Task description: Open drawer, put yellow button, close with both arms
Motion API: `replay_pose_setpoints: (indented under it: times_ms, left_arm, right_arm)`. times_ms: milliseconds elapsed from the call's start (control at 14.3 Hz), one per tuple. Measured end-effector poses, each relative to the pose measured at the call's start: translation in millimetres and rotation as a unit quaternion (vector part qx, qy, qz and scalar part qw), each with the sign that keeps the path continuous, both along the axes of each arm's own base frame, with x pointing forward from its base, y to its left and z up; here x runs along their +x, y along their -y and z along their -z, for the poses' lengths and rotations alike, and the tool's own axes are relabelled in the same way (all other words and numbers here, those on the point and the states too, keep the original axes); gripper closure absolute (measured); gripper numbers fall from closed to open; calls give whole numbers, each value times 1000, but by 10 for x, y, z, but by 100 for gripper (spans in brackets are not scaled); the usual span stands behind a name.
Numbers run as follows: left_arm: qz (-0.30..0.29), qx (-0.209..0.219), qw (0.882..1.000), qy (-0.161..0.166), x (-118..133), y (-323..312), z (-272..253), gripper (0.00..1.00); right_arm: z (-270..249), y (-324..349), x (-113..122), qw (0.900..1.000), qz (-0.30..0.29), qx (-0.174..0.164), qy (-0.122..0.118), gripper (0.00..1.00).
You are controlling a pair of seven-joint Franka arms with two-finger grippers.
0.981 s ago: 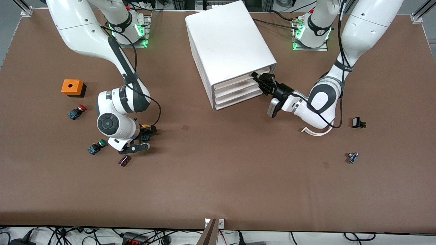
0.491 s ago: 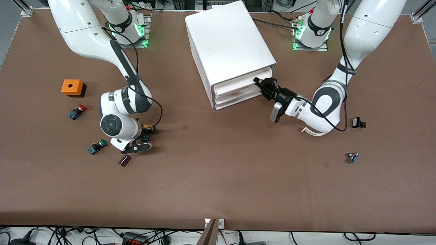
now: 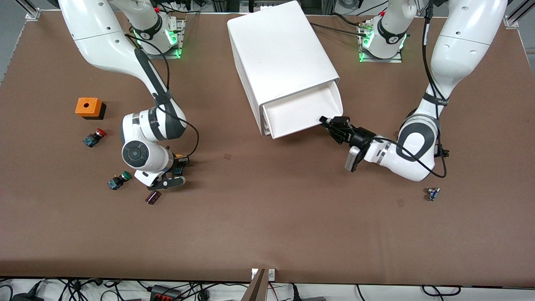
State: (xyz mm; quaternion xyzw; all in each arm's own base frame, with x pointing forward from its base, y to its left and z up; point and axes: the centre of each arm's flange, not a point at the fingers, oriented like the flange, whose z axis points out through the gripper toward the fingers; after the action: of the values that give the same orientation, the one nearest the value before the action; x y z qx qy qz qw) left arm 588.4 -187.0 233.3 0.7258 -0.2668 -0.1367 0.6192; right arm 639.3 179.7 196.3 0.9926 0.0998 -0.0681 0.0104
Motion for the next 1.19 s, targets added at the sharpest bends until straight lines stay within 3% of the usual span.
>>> replay_pose_setpoints:
  times_ms: [140,210,350,561,701,771,981,1192]
  left_arm:
    - [-2,0,1000,4,58,-31,-6,85]
    - [-4,3,1000,5,82,-49,-11,80]
    - [-17,15,1000,-1,139,-140,7,62]
    - [-25,42,998,-51,246,-325,-149,34]
    - [-8,102,991,-85,380,-446,-481,14]
    - [-4,139,986,-96,456,-499,-706,3]
    - [4,267,959,-94,591,-662,-1353,0]
    - [0,415,908,-55,633,-859,-1741,0]
  right_arm:
    - [-256,-56,172,1000,-1,8,29,59]
    - [-418,-94,265,999,-2,13,46,59]
    - [-805,-237,430,997,-9,24,79,59]
    - [-1440,-674,520,993,-35,35,104,59]
    - [-1846,-976,487,992,-55,40,110,59]
    - [-1979,-1105,444,991,-64,40,108,59]
    - [-2374,-1596,215,992,-66,40,96,59]
    - [-2580,-2262,-163,993,-54,46,99,59]
